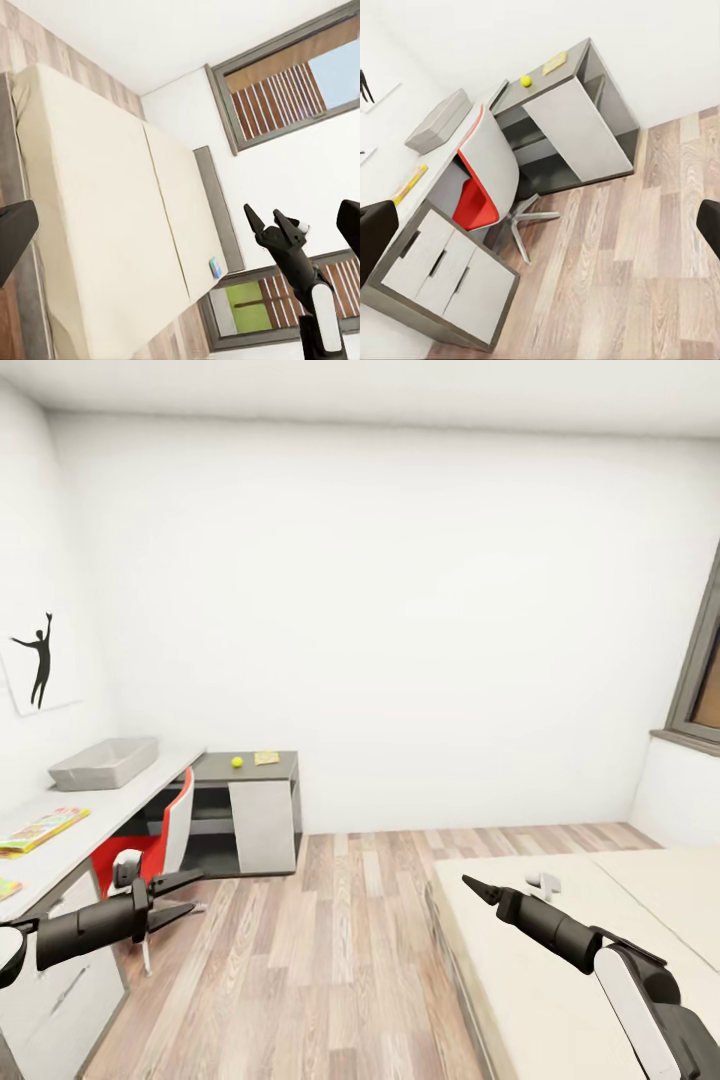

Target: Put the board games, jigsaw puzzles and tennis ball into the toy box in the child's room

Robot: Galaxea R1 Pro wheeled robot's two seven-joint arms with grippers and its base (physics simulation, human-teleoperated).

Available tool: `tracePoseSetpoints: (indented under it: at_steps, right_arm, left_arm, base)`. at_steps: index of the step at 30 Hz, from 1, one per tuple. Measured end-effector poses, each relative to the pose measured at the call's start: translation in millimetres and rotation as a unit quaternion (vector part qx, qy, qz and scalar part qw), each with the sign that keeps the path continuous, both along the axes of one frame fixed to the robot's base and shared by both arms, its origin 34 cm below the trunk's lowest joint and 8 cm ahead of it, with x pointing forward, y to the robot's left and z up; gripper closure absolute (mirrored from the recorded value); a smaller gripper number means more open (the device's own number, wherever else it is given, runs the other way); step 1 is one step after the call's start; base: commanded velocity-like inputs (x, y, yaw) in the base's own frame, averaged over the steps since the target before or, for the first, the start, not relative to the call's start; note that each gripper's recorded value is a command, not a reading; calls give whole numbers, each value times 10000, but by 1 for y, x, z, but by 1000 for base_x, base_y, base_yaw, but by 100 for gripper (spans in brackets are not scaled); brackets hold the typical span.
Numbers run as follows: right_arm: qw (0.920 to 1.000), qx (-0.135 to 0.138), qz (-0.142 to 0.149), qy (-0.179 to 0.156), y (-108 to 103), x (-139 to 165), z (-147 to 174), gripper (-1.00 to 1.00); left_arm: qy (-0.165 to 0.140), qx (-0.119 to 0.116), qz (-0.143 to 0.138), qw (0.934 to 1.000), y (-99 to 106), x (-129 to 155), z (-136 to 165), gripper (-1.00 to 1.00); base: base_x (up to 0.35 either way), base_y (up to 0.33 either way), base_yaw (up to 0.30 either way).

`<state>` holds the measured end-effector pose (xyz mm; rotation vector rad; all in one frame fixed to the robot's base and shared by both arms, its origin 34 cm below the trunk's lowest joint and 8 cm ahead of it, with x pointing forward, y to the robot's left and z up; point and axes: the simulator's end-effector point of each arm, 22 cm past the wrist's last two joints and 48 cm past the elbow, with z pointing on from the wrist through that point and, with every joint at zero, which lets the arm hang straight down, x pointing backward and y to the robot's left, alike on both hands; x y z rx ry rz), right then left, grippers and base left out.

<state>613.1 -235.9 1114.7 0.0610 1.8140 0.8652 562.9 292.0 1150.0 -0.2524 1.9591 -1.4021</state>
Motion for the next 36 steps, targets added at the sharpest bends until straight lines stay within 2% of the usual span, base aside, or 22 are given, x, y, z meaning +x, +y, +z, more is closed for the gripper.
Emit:
tracePoseSetpoints:
  at_steps: [11,36]
  right_arm:
    - [10000,-1,0,-2,0,0,0,-100]
    - [10000,2,-3,-21,0,0,1,-100]
  left_arm:
    - [0,-1,-1,10000,0,0,0,-100]
    - [6,4,0,10000,0,0,0,-100]
  base:
    - [-52,0,227]
    - [-9,-6,13]
